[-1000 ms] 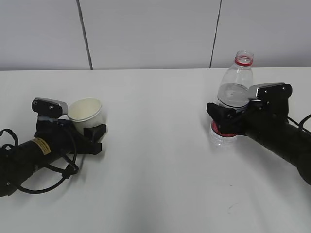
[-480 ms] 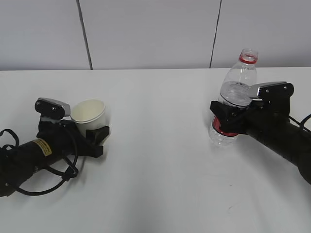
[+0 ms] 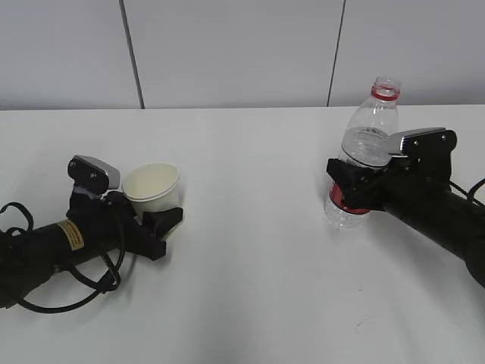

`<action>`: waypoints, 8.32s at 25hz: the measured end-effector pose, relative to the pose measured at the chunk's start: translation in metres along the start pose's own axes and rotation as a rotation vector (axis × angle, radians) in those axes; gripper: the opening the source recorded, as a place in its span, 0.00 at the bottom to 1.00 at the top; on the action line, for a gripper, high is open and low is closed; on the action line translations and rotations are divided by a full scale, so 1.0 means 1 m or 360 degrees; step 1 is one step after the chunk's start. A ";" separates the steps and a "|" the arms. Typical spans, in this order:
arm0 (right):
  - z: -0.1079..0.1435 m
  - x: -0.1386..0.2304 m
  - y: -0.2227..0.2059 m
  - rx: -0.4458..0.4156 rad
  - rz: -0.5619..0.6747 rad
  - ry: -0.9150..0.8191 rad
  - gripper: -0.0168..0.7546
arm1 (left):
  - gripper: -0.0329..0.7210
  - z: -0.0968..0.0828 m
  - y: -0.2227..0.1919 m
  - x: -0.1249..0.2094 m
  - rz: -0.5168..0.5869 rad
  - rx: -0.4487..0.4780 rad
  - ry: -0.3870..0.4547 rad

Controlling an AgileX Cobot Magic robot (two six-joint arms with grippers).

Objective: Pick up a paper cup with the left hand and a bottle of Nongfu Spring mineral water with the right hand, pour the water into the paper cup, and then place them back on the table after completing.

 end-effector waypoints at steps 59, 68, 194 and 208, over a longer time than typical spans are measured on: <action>0.028 -0.035 -0.022 -0.0279 0.0397 0.0687 0.58 | 0.57 -0.090 -0.047 -0.029 0.0027 0.0539 -0.0224; 0.025 -0.062 -0.035 -0.0330 0.0359 0.0984 0.58 | 0.57 -0.087 -0.049 -0.032 0.0014 0.0496 -0.0168; 0.007 -0.137 -0.068 -0.0390 0.0260 0.2512 0.57 | 0.57 -0.107 -0.063 -0.046 -0.0017 0.0567 -0.0108; 0.007 -0.142 -0.069 -0.0380 0.0241 0.2594 0.57 | 0.57 -0.107 -0.063 -0.046 -0.0017 0.0567 -0.0108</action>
Point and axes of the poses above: a point on each arm's last joint axis where the gripper is mounted, y pointing back along that axis away from the gripper, z along the wrist's bending axis when the last joint is at zero, x = y × z, the point moved 5 cm from there along -y, pointing out along that axis toward the gripper, and after that the axes turned 3 degrees about y, right-handed, at the moved point
